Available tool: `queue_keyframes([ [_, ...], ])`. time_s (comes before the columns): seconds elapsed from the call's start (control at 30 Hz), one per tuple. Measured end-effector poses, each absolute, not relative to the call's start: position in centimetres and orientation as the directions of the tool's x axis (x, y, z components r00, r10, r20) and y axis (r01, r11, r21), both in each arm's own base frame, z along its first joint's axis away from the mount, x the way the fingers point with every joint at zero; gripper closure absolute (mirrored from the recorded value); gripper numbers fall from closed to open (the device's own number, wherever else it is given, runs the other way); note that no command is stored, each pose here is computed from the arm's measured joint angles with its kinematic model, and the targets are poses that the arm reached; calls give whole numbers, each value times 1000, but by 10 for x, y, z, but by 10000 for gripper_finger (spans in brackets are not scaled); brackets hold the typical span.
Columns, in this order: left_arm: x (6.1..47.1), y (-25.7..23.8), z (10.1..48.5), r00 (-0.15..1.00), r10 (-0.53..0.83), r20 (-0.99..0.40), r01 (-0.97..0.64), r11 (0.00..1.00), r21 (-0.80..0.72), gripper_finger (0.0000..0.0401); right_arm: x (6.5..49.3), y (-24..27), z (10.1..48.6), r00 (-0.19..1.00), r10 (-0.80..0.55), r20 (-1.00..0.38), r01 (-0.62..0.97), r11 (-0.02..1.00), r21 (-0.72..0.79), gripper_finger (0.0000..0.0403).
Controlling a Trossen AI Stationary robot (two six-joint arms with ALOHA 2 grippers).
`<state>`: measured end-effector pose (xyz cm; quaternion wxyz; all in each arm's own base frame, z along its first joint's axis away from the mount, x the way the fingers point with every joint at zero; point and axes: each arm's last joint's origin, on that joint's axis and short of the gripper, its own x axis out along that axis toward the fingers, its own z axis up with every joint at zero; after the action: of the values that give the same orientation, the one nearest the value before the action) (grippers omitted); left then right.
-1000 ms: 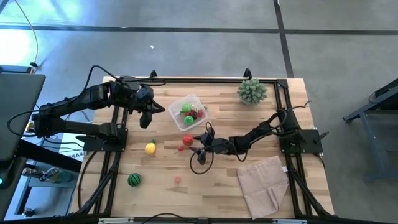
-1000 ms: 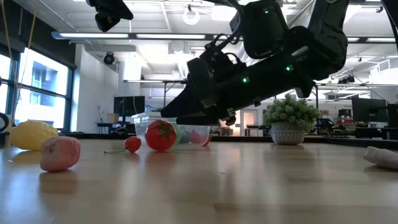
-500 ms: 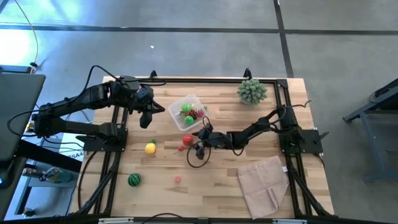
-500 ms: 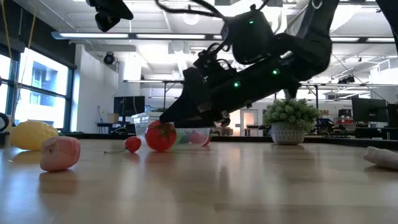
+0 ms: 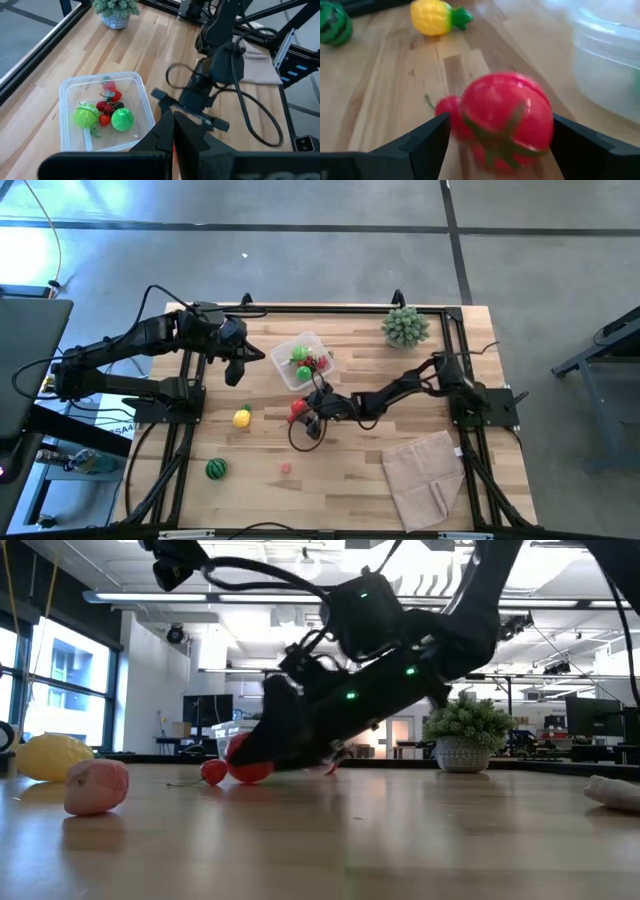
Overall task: Pick and placing Produce into tupperware
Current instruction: Put the red tomato into the transparent bin
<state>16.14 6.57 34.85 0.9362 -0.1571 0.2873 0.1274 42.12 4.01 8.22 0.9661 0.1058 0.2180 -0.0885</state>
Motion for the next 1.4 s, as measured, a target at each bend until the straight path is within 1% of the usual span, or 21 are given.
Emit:
queue_keyframes([
  [0.4,161,66,348,801,153,-579,-333,917,-218,400,428,41,80,894,-125,-430,202,970,137,99],
  [0.7,161,66,348,801,154,-579,-333,917,-218,400,429,39,81,900,-110,-423,175,978,118,127],
  [0.93,161,66,348,801,154,-579,-333,917,-218,400,430,34,81,903,-95,-419,155,981,112,132],
  [1.2,161,66,348,801,154,-579,-333,917,-218,400,430,35,81,905,-81,-418,140,984,113,154],
  [1.4,161,66,348,801,153,-579,-333,917,-218,400,431,35,83,910,-77,-407,135,984,116,159],
])
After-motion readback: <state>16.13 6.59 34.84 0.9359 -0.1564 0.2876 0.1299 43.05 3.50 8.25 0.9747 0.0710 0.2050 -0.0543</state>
